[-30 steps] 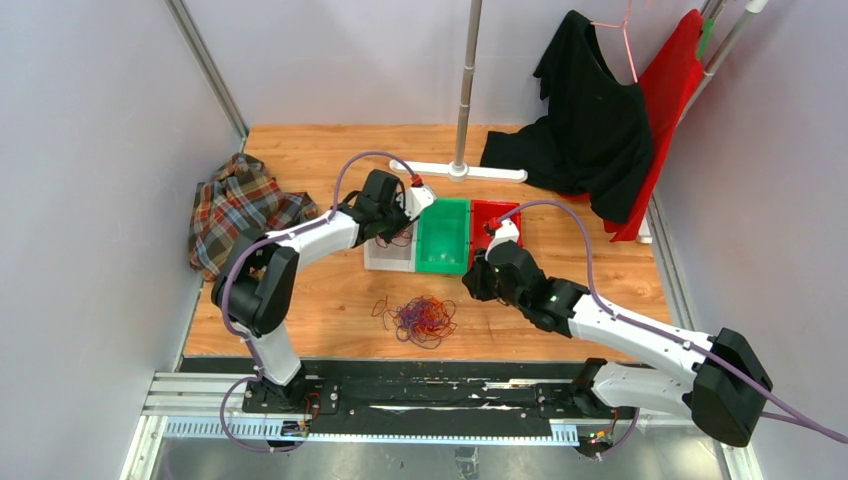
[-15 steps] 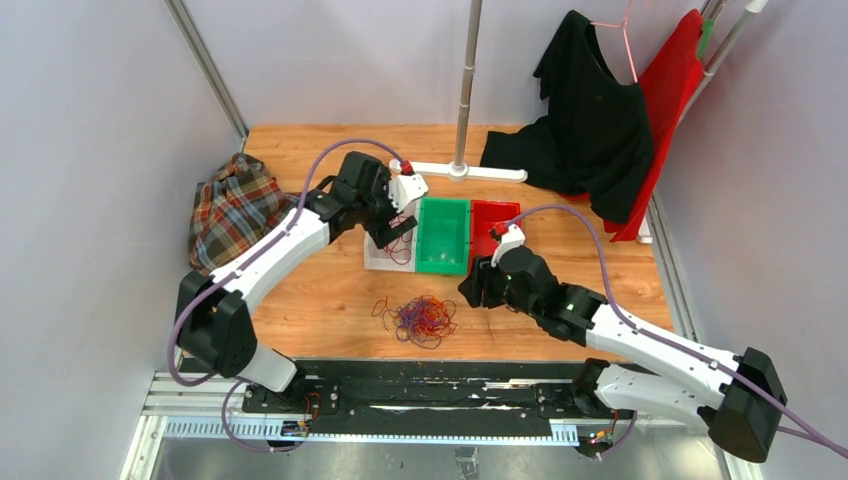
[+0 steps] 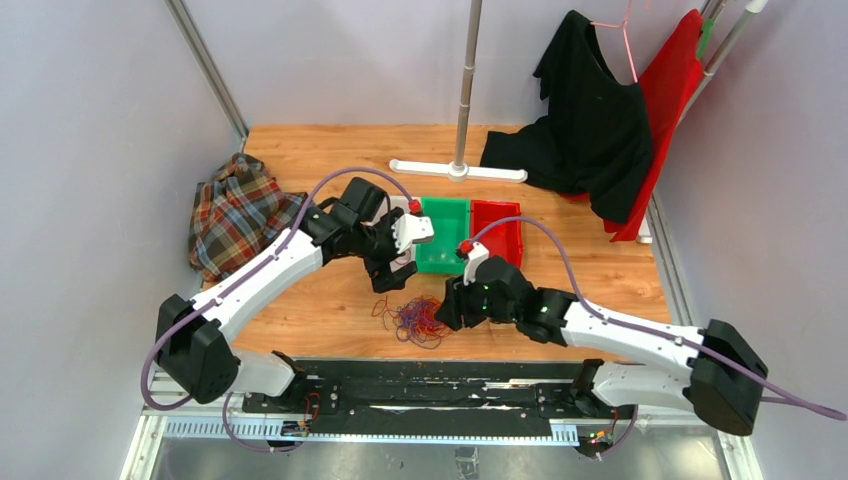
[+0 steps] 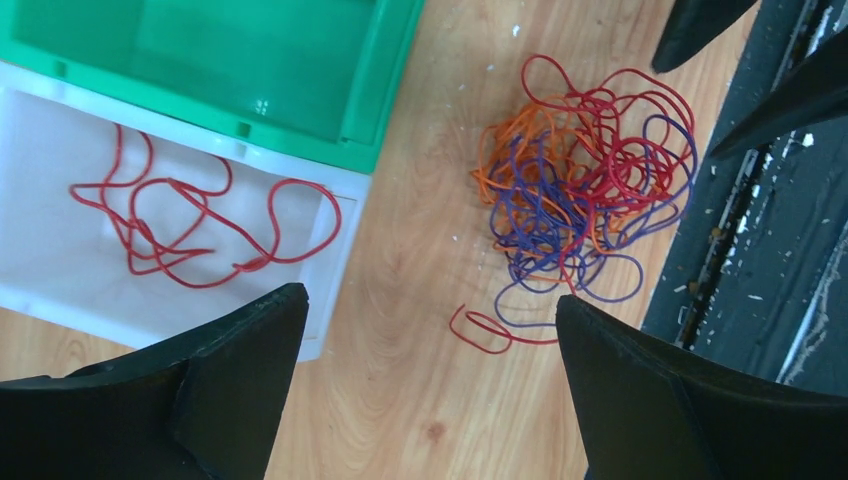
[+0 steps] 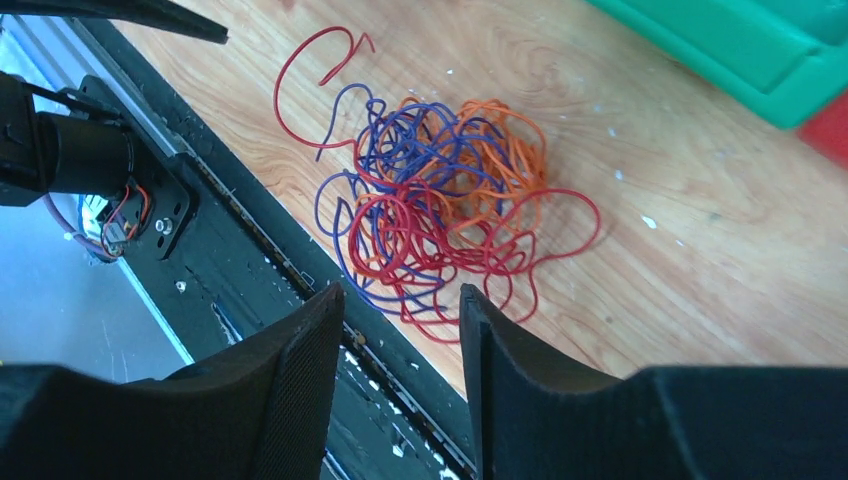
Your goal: Untangle the cables
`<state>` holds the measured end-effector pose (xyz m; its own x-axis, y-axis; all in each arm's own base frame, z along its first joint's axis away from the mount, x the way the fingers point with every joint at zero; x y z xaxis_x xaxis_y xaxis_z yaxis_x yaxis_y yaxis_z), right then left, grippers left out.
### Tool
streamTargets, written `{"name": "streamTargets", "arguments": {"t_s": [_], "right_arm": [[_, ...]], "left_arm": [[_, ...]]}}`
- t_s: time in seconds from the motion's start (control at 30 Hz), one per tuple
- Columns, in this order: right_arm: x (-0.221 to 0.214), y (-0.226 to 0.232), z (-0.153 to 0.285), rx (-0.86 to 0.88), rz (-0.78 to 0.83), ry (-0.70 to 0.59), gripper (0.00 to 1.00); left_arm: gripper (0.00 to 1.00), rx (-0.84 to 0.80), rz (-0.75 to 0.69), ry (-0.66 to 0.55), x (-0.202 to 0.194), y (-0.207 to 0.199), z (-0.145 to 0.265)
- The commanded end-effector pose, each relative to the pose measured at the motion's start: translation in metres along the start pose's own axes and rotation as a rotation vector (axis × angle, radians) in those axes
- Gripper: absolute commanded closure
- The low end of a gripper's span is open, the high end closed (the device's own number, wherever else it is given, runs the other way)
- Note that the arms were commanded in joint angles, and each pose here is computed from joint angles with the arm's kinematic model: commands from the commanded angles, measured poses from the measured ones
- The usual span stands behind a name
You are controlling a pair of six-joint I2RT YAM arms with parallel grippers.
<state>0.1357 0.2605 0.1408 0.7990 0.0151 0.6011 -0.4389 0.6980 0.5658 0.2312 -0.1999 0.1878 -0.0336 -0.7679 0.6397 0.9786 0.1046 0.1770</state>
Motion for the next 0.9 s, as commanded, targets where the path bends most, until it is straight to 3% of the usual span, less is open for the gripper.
{"name": "streamTargets", "arguments": {"t_s": [0.0,0.17,0.3,0.47,0.87], "right_arm": [[-0.001,0.017,-0.016,0.108,0.049,0.03,0.55],[-0.004,0.013,-0.033,0.1,0.074,0.043,0.59],[0.0,0.015,-0.04,0.103,0.086,0.031,0.69],[0.009,0.026,-0.036,0.152,0.089,-0.007,0.98],[0.04,0.085,0.001,0.349,0.148,-0.068,0.99]], "left_arm": [[0.02,-0.052,0.017,-0.006,-0.002,-0.013,0.011],[0.02,-0.042,0.048,-0.042,0.0,-0.015,0.022],[0.02,-0.037,0.052,-0.045,-0.001,-0.017,0.029],[0.02,-0.04,0.057,-0.05,-0.001,-0.021,0.034],[0.03,-0.139,0.085,-0.223,0.027,-0.044,0.05]]}}
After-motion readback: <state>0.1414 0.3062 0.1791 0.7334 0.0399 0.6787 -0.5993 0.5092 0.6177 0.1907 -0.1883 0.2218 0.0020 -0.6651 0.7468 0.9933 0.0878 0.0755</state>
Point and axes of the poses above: each gripper's point midway between its finger pads, its own z axis back along the fingers, its own y axis along the line the jaws close on, x = y × z, the point moved 4 cm from there along z, back along the fingers, and after that the axes turned 11 degrees about -z, right-handed, at the moved point
